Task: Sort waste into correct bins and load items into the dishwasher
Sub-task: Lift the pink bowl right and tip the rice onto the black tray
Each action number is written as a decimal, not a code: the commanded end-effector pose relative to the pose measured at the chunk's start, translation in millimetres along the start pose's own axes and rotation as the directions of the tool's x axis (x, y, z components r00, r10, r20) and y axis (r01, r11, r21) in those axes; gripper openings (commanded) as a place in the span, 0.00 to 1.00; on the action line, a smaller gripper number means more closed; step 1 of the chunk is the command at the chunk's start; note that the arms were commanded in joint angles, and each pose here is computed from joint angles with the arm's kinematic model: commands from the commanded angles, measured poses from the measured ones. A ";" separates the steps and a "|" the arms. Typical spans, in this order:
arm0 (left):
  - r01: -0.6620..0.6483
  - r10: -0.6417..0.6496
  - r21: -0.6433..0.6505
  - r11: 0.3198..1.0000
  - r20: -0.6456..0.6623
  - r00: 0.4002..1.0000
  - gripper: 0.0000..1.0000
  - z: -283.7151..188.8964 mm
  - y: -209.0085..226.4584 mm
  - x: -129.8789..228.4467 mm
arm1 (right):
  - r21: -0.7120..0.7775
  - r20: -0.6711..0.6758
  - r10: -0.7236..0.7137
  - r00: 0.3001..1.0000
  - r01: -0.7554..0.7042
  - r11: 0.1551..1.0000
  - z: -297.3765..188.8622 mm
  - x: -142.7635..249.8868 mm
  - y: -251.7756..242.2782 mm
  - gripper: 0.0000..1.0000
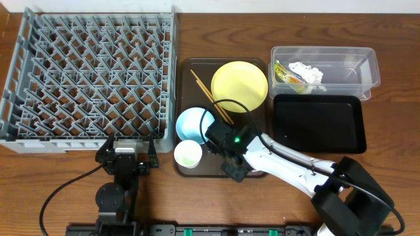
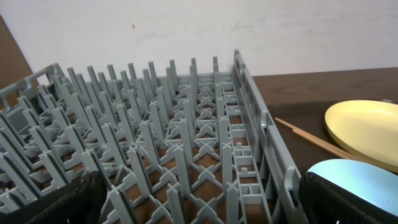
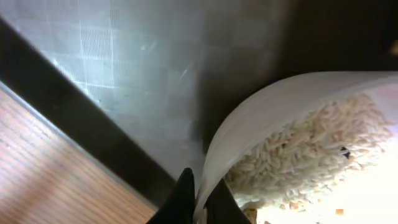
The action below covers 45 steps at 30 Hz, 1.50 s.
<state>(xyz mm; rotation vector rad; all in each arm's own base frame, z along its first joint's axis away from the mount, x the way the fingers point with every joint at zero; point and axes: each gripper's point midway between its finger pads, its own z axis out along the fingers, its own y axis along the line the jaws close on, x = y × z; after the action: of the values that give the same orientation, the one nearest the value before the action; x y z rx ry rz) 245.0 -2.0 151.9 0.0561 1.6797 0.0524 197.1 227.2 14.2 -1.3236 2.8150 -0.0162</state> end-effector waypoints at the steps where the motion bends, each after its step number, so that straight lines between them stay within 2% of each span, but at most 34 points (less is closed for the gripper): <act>1: -0.008 0.008 -0.002 1.000 -0.050 0.999 0.99 0.7 -0.5 16.2 | -0.003 0.000 0.016 1.000 -0.016 1.000 1.8 -0.8 1.1 0.01; 11: -0.009 0.008 -0.002 1.000 -0.050 0.999 0.99 0.7 -0.5 16.3 | -0.017 0.067 0.083 0.994 -0.082 0.997 -28.6 -29.6 -3.8 0.01; 21: -0.008 0.008 -0.002 1.000 -0.050 0.999 0.99 0.7 -0.5 16.2 | -0.168 0.177 0.207 0.962 -0.177 0.970 -92.2 -45.8 -22.0 0.01; 27: -0.008 0.008 -0.002 1.000 -0.049 0.999 1.00 0.7 -0.5 16.1 | -0.332 0.229 0.375 0.898 -0.290 0.897 -119.5 -39.6 -60.0 0.01; 37: -0.008 0.008 -0.002 1.000 -0.050 0.999 0.99 0.7 -0.5 16.2 | -0.536 0.239 0.526 0.816 -0.341 0.772 -97.7 -18.9 -103.8 0.01; 43: -0.008 0.008 -0.001 1.000 -0.050 0.999 0.99 0.7 -0.5 16.2 | -0.677 0.297 0.603 0.741 -0.282 0.680 -96.9 -12.0 -120.8 0.01; 45: -0.009 0.008 -0.002 1.000 -0.050 0.999 0.99 0.7 -0.5 16.3 | -0.737 0.330 0.628 0.705 -0.223 0.638 -103.4 -9.5 -125.1 0.01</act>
<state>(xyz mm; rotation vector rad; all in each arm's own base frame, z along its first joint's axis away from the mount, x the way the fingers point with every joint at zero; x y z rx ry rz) 244.9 -2.0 151.9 0.0564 1.6793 0.0521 302.0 147.5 98.9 -0.3981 2.7140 0.9894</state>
